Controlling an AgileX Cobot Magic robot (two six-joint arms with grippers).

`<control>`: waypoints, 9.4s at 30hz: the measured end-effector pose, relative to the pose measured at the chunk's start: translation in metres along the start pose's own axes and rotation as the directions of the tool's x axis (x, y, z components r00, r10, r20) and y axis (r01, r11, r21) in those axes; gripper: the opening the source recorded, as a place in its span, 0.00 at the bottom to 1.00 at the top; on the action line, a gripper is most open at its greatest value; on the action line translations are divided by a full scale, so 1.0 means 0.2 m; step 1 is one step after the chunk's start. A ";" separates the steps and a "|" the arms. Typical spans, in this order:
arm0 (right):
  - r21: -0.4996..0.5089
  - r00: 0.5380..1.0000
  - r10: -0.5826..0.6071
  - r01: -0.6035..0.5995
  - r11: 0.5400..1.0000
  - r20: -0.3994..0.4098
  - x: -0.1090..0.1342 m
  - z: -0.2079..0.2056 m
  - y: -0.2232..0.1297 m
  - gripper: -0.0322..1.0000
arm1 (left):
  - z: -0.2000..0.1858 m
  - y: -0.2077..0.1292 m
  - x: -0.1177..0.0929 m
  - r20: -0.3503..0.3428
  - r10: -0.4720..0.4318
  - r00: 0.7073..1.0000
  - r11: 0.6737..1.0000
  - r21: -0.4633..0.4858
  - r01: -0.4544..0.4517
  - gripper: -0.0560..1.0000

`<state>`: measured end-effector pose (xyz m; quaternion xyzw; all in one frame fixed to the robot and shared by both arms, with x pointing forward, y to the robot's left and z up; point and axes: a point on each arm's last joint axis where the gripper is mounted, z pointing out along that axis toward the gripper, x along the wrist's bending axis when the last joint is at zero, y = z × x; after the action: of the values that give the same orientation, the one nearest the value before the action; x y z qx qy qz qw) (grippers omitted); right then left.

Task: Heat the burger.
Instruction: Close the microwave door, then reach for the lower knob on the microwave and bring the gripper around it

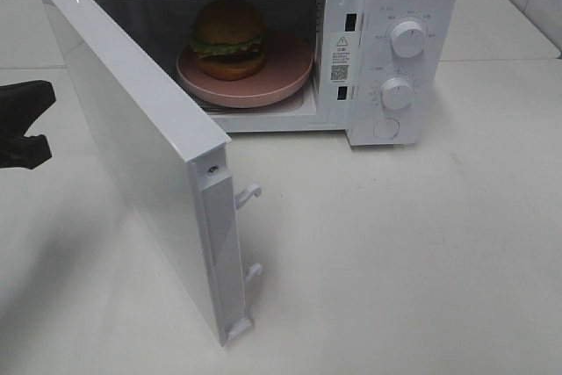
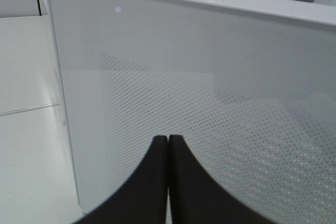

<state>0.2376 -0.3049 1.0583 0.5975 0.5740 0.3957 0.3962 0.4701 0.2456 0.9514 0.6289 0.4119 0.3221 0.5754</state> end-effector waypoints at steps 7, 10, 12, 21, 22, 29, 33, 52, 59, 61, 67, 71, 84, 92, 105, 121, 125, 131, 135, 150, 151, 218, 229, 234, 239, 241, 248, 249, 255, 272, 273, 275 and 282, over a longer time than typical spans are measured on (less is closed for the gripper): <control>0.000 1.000 0.000 0.000 1.000 0.000 0.00 0.00 0.00 0.74 | 0.07 -0.05 -0.08 0.027 0.012 1.000 0.999 0.029 -0.013 0.05; 0.000 1.000 0.000 0.000 1.000 0.000 0.00 0.00 0.00 0.74 | 0.10 -0.04 -0.09 0.026 0.004 1.000 1.000 0.020 -0.005 0.05; 0.000 1.000 0.000 0.000 1.000 0.000 0.00 0.00 0.00 0.74 | 0.12 -0.03 -0.11 0.028 0.004 1.000 1.000 0.014 -0.005 0.05; 0.000 1.000 0.000 0.000 1.000 0.000 0.00 0.00 0.00 0.74 | 0.21 0.03 -0.15 0.059 0.023 0.998 1.000 0.009 -0.024 0.05; 0.000 1.000 0.000 0.000 1.000 0.000 0.00 0.00 0.00 0.74 | 0.23 0.04 -0.15 0.058 0.025 0.998 1.000 0.006 -0.025 0.05; 0.000 1.000 0.000 0.000 1.000 0.000 0.00 0.00 0.00 0.74 | 0.29 0.03 -0.14 0.056 -0.017 0.998 1.000 0.015 0.016 0.05; 0.000 1.000 0.001 -0.001 1.000 -0.001 0.00 0.00 0.00 0.74 | 0.35 0.02 -0.20 0.091 -0.020 0.996 1.000 0.024 0.018 0.05; 0.000 1.000 0.001 -0.001 1.000 -0.001 0.00 0.00 0.00 0.74 | 0.65 0.02 -0.39 0.146 -0.016 0.989 0.998 0.057 0.008 0.05; 0.000 1.000 0.001 -0.001 1.000 -0.001 0.00 0.00 0.00 0.74 | 0.76 0.07 -0.45 0.166 -0.011 0.986 0.999 0.037 0.005 0.05; 0.000 1.000 0.001 -0.001 1.000 -0.001 0.00 0.00 0.00 0.74 | 0.78 0.07 -0.45 0.167 -0.010 0.986 0.999 0.041 0.003 0.05; 0.000 1.000 0.001 -0.001 1.000 -0.002 0.00 0.00 0.00 0.74 | 0.87 0.08 -0.53 0.230 0.030 0.973 0.999 0.033 -0.038 0.05; 0.000 1.000 0.001 -0.001 1.000 -0.002 0.00 0.00 0.00 0.74 | 0.94 0.09 -0.56 0.246 0.049 0.968 0.997 0.039 -0.061 0.05; 0.000 1.000 0.001 -0.001 1.000 -0.002 0.00 0.00 0.00 0.74 | 1.02 0.11 -0.61 0.258 0.058 0.964 0.997 0.041 -0.071 0.05; 0.000 1.000 0.001 -0.001 1.000 -0.002 0.00 0.00 0.00 0.74 | 0.98 0.13 -0.63 0.264 0.030 0.964 0.997 0.054 -0.046 0.05; 0.000 1.000 0.001 -0.001 1.000 -0.002 0.00 0.00 0.00 0.74 | 0.63 0.12 -0.70 0.249 0.039 0.968 0.934 0.335 -0.124 0.34; 0.000 1.000 0.001 -0.001 1.000 -0.002 0.00 0.00 0.00 0.74 | 0.30 0.16 -0.55 0.079 0.149 0.986 0.539 0.829 -0.148 0.97; 0.000 1.000 0.001 -0.001 1.000 -0.002 0.00 0.00 0.00 0.74 | 0.18 0.22 -0.51 0.021 0.147 0.989 0.440 0.894 -0.085 0.98; 0.000 1.000 0.001 -0.001 1.000 -0.002 0.00 0.00 0.00 0.74 | 0.07 0.31 -0.29 -0.139 0.117 0.983 0.393 0.916 0.083 0.98; 0.000 1.000 0.001 -0.001 1.000 -0.002 0.00 0.00 0.00 0.74 | 0.01 0.36 -0.16 -0.224 0.091 0.970 0.379 0.909 0.174 0.98; 0.000 1.000 0.001 -0.001 1.000 -0.002 0.00 0.00 0.00 0.74 | -0.49 0.53 0.03 -0.445 0.005 0.896 0.421 0.813 0.401 0.98; 0.000 1.000 0.001 -0.001 1.000 -0.002 0.00 0.00 0.00 0.74 | -0.54 0.53 0.01 -0.438 0.006 0.899 0.439 0.809 0.391 0.98; 0.000 1.000 0.001 -0.001 1.000 -0.002 0.00 0.00 0.00 0.74 | -1.25 0.34 -0.33 -0.423 0.027 0.906 0.951 0.291 0.108 0.98; 0.019 1.000 0.014 -0.014 1.000 -0.022 0.01 0.02 0.04 0.78 | -1.25 0.34 -0.33 -0.423 0.027 0.906 0.951 0.291 0.108 0.98; 0.012 1.000 0.012 -0.011 1.000 -0.025 0.02 0.07 0.09 0.78 | -1.25 0.34 -0.33 -0.423 0.027 0.906 0.951 0.291 0.108 0.98; 0.006 1.000 0.005 -0.005 1.000 -0.029 0.03 0.16 0.16 0.78 | -1.25 0.34 -0.33 -0.423 0.027 0.906 0.951 0.291 0.108 0.98; 0.013 1.000 0.000 0.000 1.000 -0.031 0.04 0.23 0.18 0.78 | -1.25 0.34 -0.33 -0.423 0.027 0.906 0.951 0.291 0.108 0.98; -0.014 0.999 -0.005 0.004 1.000 -0.041 0.05 0.36 0.22 0.77 | -1.25 0.34 -0.33 -0.423 0.027 0.906 0.951 0.291 0.108 0.98; -0.040 0.999 -0.006 0.004 0.999 -0.045 0.06 0.39 0.23 0.77 | -1.25 0.34 -0.33 -0.423 0.027 0.906 0.951 0.291 0.108 0.98; -0.089 0.998 -0.009 0.004 0.996 -0.056 0.07 0.50 0.24 0.77 | -1.25 0.34 -0.33 -0.423 0.027 0.906 0.951 0.291 0.108 0.98; -0.192 0.996 -0.016 0.000 0.981 -0.082 0.10 0.79 0.28 0.77 | -1.25 0.34 -0.33 -0.423 0.027 0.906 0.951 0.291 0.108 0.98; -0.192 0.996 -0.016 0.000 0.981 -0.082 0.10 0.79 0.28 0.77 | -1.25 0.34 -0.33 -0.423 0.027 0.906 0.951 0.291 0.108 0.98; -0.194 0.996 -0.041 0.025 0.981 -0.081 0.11 0.85 0.28 0.77 | -1.25 0.34 -0.33 -0.423 0.027 0.906 0.951 0.291 0.108 0.98; -0.199 0.992 -0.104 0.087 0.976 -0.077 0.12 1.02 0.24 0.77 | -1.25 0.34 -0.33 -0.423 0.027 0.906 0.951 0.291 0.108 0.98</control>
<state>0.4450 -0.2855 1.0276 0.5099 0.5770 0.4561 0.4461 0.2302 0.3023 1.0565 0.6173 0.5845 0.3701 0.3745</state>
